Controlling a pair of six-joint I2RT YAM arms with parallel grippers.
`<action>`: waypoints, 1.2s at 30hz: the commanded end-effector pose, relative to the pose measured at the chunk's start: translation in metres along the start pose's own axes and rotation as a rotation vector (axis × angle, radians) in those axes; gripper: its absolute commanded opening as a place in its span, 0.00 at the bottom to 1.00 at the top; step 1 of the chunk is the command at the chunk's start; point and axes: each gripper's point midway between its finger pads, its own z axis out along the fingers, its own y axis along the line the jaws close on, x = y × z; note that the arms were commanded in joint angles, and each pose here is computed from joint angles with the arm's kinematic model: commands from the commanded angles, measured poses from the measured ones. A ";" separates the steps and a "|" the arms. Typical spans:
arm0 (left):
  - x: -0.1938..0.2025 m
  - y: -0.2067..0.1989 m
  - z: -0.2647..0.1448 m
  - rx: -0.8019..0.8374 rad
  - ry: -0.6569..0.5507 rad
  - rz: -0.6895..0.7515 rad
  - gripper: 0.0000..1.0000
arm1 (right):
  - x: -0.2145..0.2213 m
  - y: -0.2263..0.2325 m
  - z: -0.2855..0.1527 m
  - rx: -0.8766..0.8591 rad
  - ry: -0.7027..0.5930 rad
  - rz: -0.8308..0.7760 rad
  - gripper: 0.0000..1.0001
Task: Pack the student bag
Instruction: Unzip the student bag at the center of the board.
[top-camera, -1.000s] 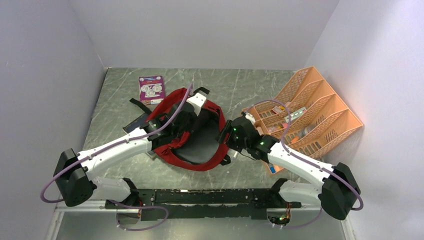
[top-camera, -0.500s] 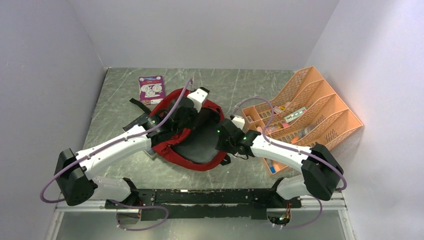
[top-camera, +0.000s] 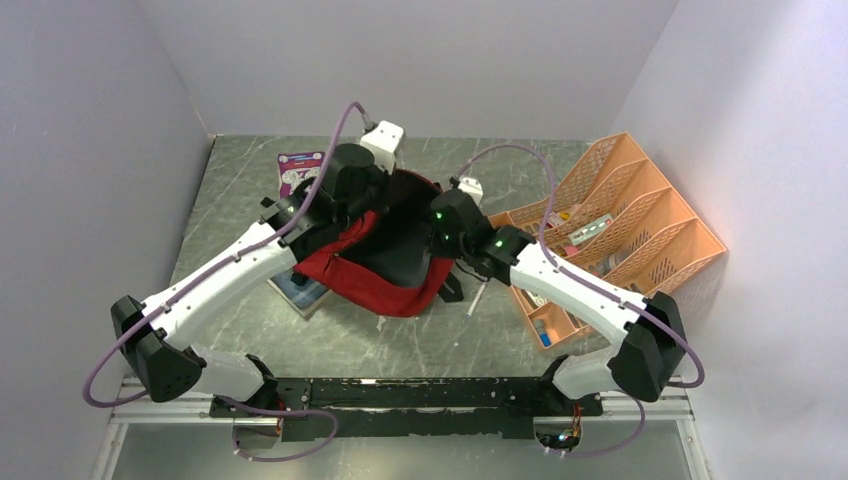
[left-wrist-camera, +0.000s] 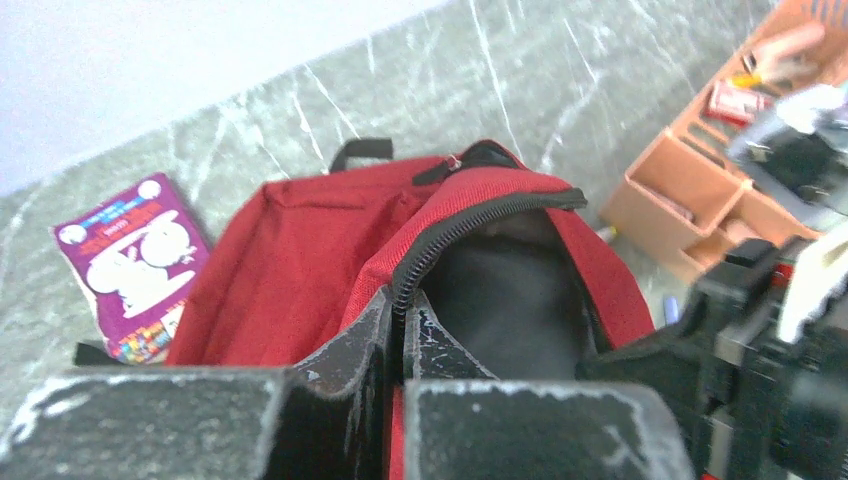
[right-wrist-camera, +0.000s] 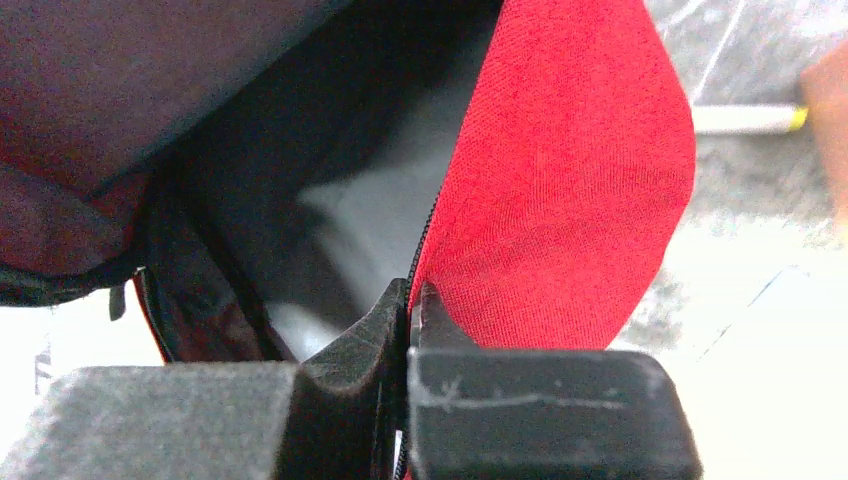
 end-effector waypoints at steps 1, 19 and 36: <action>-0.068 0.023 -0.005 -0.045 -0.133 -0.073 0.05 | -0.064 0.015 -0.023 -0.048 -0.125 -0.041 0.00; -0.103 -0.016 0.006 0.165 -0.106 -0.182 0.05 | -0.171 -0.069 -0.097 0.135 -0.320 -0.143 0.00; 0.059 0.009 0.059 0.207 0.128 -0.426 0.05 | -0.092 -0.132 -0.096 0.252 -0.182 -0.168 0.00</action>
